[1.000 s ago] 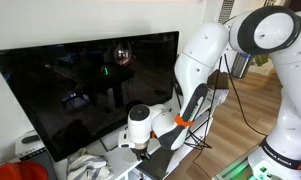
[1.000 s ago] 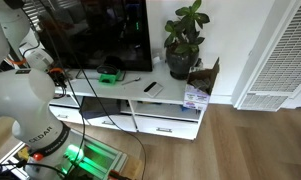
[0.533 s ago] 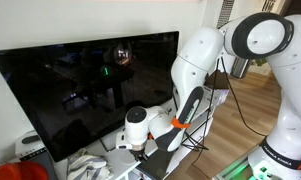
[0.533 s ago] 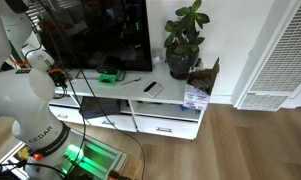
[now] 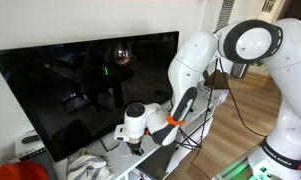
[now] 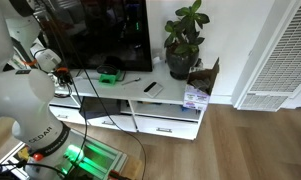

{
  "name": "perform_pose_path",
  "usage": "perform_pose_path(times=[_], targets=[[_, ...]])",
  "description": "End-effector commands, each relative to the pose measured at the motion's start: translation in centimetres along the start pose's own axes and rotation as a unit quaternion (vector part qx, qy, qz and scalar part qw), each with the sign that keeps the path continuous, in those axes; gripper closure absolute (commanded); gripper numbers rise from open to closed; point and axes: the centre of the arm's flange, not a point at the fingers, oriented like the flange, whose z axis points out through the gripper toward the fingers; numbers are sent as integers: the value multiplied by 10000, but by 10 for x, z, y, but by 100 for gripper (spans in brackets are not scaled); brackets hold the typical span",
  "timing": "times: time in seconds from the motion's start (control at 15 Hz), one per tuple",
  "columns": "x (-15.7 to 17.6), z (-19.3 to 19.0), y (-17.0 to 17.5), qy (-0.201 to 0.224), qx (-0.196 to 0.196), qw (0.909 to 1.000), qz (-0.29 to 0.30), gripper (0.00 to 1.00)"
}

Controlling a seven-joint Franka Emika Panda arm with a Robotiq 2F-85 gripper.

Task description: Move the plastic lid to the left

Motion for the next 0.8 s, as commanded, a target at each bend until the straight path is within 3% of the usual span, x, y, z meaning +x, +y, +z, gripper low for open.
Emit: perform_pose_path(times=[0.0,0.73], targets=[[7,25,7,145,20,9998,113,99],[13,62,13,503,12,9984,240,99]])
